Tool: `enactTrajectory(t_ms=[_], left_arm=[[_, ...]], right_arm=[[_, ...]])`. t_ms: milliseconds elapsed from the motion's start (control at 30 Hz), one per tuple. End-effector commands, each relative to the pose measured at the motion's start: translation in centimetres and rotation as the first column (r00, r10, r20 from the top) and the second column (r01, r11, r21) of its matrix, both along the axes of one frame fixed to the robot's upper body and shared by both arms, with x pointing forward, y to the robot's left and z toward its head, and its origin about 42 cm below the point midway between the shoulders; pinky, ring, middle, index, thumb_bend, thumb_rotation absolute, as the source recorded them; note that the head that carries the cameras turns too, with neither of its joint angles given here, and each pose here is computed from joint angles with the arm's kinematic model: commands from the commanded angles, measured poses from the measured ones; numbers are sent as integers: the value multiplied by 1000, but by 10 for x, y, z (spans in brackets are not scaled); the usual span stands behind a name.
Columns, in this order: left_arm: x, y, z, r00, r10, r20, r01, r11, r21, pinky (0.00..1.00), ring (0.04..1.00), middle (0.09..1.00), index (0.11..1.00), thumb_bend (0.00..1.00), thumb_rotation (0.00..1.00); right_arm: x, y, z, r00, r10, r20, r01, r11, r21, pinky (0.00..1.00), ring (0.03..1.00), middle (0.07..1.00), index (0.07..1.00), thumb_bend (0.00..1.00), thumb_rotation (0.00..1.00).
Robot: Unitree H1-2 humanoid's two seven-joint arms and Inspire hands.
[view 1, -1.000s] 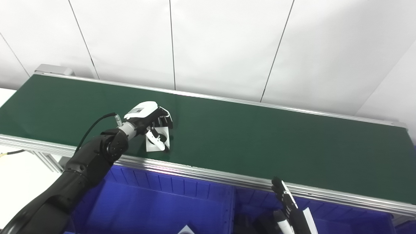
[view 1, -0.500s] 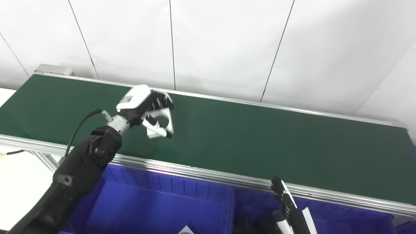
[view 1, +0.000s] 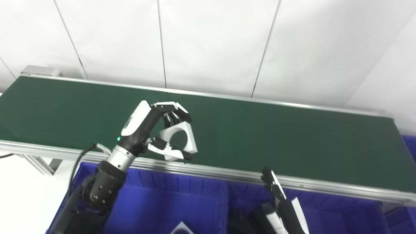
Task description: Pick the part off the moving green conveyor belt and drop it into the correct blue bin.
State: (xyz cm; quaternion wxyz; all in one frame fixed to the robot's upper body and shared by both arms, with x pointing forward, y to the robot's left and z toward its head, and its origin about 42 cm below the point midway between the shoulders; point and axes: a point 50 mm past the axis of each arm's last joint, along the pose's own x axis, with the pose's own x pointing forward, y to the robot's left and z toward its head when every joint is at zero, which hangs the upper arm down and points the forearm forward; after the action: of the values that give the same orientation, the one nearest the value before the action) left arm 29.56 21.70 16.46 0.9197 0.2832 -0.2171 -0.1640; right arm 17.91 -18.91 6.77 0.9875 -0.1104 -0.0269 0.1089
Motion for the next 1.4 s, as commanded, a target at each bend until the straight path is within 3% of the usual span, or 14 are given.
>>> enactTrajectory(t_ms=[0, 267, 400, 600, 700, 833, 867, 967, 1000, 1033, 1100, 1200, 1333, 1367], left_arm=[[-10, -3, 2, 1000, -12, -3, 12, 1000, -20, 310, 400, 484, 513, 497, 0], [-38, -16, -48, 983, -100, -155, 107, 994, 39, 363, 420, 501, 502, 497, 0], [-42, -22, -63, 968, -115, -225, 137, 987, 86, 314, 383, 493, 518, 494, 0], [-41, -21, -74, 931, -97, -351, 181, 960, 213, 285, 355, 457, 532, 490, 0], [-40, -22, -78, 907, -79, -414, 224, 922, 316, 313, 366, 463, 537, 492, 0], [-37, -25, -79, 878, -41, -477, 262, 875, 408, 521, 444, 528, 493, 496, 0], [-37, -26, -80, 871, -29, -490, 270, 862, 429, 589, 599, 654, 496, 501, 24], [-35, -27, -81, 852, 0, -524, 288, 835, 468, 638, 703, 740, 498, 504, 40], [-35, -28, -81, 842, 16, -539, 292, 827, 480, 698, 765, 792, 663, 568, 20], [-35, -29, -81, 835, 29, -550, 296, 818, 493, 738, 810, 831, 764, 619, 42], [-35, -29, -79, 831, 33, -555, 300, 814, 497, 799, 876, 891, 881, 692, 171], [-36, -28, -75, 826, 14, -563, 289, 848, 445, 876, 932, 946, 951, 790, 314], [-43, -27, -71, 820, -55, -569, 212, 954, 214, 863, 951, 983, 984, 837, 333], [-46, -27, -69, 824, -68, -562, 189, 969, 161, 851, 946, 987, 989, 857, 407]], right_arm=[[1, 5, 12, 1000, -7, 27, 6, 1000, 22, 956, 960, 971, 984, 742, 960], [0, 9, 19, 999, -14, 30, 13, 999, 34, 950, 958, 969, 981, 740, 956], [0, 9, 22, 999, -17, 41, 16, 1000, 23, 934, 950, 966, 975, 734, 966], [-1, 9, 26, 999, -28, 46, 27, 999, 25, 911, 938, 960, 966, 737, 962], [-1, 9, 27, 998, -33, 44, 32, 999, 31, 903, 937, 957, 963, 749, 958], [-2, 9, 28, 999, -32, 38, 31, 999, 28, 896, 936, 957, 970, 757, 964], [-2, 9, 28, 999, -32, 38, 31, 999, 28, 893, 935, 955, 968, 753, 962], [-1, 9, 28, 999, -29, 40, 28, 999, 27, 895, 937, 955, 968, 746, 960], [-1, 9, 28, 999, -30, 39, 29, 999, 24, 896, 934, 955, 966, 743, 961], [-1, 9, 28, 999, -29, 37, 29, 999, 23, 896, 932, 954, 965, 746, 963], [-1, 9, 28, 999, -30, 36, 29, 999, 20, 895, 931, 955, 965, 746, 963], [-1, 9, 28, 999, -29, 34, 28, 1000, 14, 895, 931, 956, 967, 748, 965], [-2, 10, 28, 999, -25, 29, 24, 1000, 7, 900, 937, 960, 969, 746, 965], [-2, 10, 28, 999, -23, 28, 23, 1000, 6, 905, 937, 962, 971, 748, 963]])
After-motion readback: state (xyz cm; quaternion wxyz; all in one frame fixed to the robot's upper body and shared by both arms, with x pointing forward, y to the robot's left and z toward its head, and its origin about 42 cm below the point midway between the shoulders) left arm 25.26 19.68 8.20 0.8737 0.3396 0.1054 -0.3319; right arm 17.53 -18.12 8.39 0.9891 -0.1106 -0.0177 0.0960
